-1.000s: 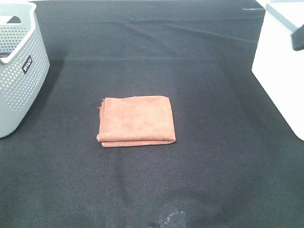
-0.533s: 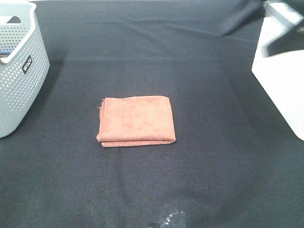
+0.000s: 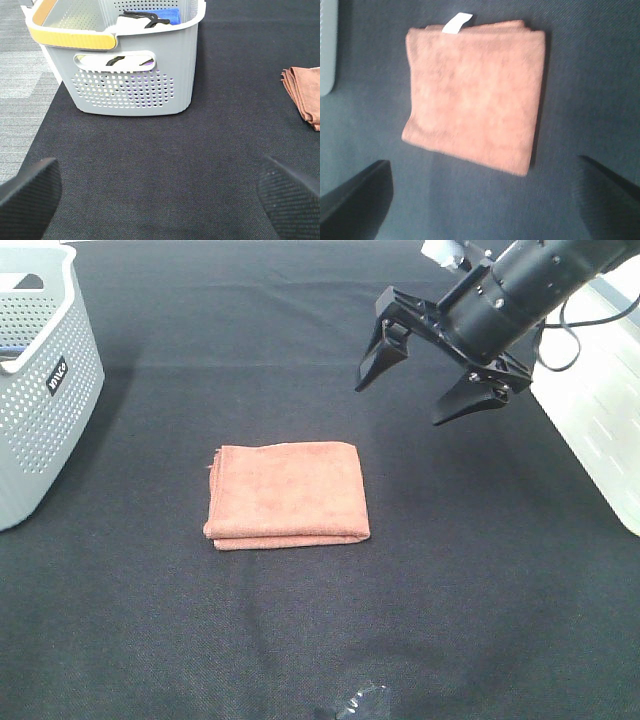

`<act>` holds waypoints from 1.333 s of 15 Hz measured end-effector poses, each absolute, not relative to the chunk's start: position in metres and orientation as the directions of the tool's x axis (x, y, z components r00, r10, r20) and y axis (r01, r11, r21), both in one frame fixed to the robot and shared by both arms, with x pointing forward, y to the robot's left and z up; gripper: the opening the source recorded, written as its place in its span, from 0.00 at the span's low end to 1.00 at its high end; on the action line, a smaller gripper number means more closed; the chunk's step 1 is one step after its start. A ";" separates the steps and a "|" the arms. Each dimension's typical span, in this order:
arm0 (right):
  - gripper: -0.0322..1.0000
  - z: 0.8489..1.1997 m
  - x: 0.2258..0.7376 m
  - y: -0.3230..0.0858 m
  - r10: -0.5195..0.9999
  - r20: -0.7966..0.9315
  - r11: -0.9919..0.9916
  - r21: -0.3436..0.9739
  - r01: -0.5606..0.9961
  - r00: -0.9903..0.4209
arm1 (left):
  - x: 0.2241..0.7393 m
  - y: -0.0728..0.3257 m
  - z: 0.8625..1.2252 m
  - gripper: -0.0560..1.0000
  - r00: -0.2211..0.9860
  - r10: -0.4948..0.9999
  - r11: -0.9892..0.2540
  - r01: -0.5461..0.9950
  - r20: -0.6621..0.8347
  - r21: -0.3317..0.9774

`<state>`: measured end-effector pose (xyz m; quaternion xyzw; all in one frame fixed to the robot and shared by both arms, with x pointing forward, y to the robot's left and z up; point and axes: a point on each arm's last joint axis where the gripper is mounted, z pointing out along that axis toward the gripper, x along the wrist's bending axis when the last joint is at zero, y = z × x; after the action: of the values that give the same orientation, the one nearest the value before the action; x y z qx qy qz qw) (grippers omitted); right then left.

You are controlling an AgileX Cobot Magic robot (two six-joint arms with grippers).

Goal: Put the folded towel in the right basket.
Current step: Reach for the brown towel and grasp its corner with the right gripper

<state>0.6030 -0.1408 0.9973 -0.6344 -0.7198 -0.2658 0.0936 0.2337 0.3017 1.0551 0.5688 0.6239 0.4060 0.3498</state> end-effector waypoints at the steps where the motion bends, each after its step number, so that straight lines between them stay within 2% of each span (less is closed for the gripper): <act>1: 0.93 0.997 0.603 -0.141 0.863 0.472 0.054 0.264 0.963 -0.178 | 0.234 0.302 1.055 0.99 -0.108 0.994 0.023 0.426 0.025 0.905; 4: 0.93 0.980 0.611 -0.137 0.859 0.493 0.023 0.237 0.971 -0.141 | 0.234 0.302 1.055 0.99 -0.108 0.994 0.023 0.426 0.025 0.905; 7: 0.93 0.924 0.619 -0.132 0.861 0.500 0.033 0.125 0.992 -0.092 | 0.234 0.302 1.055 0.99 -0.108 0.994 0.023 0.426 0.025 0.905; 10: 0.93 0.889 0.625 -0.132 0.878 0.474 0.015 0.103 0.995 -0.063 | 0.234 0.302 1.055 0.99 -0.108 0.994 0.023 0.426 0.025 0.905; 16: 0.93 0.886 0.638 -0.150 0.866 0.500 -0.076 0.118 0.990 0.007 | 0.234 0.302 1.055 0.99 -0.108 0.994 0.023 0.426 0.025 0.905; 20: 0.92 0.886 0.638 -0.151 0.852 0.523 -0.042 0.128 0.991 -0.032 | 0.234 0.302 1.055 0.99 -0.108 0.994 0.023 0.426 0.025 0.905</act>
<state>0.6382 -0.1509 0.8855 -0.6807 -0.6769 -0.2400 0.1446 0.2337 0.3017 1.0551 0.5688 0.6239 0.4060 0.3498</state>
